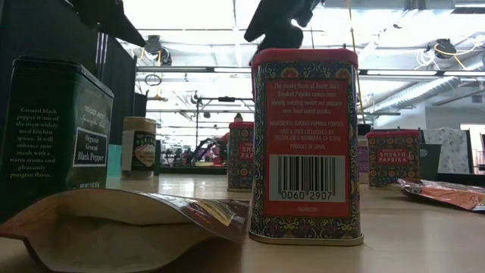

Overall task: Sort spices by type
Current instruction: Put the top left red seasoning can into the white bin

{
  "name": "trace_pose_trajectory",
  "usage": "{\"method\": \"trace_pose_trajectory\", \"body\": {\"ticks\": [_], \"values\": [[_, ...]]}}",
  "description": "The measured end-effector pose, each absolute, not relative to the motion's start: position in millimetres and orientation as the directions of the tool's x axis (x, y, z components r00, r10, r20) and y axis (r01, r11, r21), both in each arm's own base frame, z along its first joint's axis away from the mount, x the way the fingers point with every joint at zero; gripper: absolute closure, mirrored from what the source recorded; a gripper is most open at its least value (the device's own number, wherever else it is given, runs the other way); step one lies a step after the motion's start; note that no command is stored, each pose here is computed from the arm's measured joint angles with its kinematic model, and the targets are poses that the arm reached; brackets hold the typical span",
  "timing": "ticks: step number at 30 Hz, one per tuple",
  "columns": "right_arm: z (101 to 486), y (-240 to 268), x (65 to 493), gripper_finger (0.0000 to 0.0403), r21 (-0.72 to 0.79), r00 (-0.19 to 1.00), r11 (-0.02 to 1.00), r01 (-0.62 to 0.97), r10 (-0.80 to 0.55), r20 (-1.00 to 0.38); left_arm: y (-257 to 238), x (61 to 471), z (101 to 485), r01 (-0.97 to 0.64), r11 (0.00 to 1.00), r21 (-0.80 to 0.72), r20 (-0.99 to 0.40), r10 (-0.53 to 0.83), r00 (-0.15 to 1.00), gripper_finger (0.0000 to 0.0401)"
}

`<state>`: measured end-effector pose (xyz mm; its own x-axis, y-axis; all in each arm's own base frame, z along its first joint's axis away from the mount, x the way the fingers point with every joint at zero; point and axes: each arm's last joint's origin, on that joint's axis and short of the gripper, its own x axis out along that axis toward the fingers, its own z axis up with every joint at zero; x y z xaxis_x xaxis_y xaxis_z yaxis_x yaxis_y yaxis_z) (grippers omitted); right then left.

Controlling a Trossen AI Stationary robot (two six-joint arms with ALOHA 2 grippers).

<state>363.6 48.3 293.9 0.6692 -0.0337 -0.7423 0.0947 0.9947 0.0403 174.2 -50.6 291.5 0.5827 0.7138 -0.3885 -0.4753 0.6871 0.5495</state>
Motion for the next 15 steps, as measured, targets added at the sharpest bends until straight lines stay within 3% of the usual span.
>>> {"method": "trace_pose_trajectory", "body": {"ticks": [9,15], "values": [[274.8,70.5,372.1,0.0009,0.028,0.644,0.998,0.048,-0.009,-0.765,-50.6,174.2,291.7,-0.477,0.688,0.548,-0.388,0.713,0.584,0.0157],[245.4,72.9,382.0,0.0009,0.021,0.564,0.997,0.072,-0.024,-0.825,-50.7,174.4,291.8,-0.479,0.689,0.544,-0.387,0.713,0.585,0.0157]]}}
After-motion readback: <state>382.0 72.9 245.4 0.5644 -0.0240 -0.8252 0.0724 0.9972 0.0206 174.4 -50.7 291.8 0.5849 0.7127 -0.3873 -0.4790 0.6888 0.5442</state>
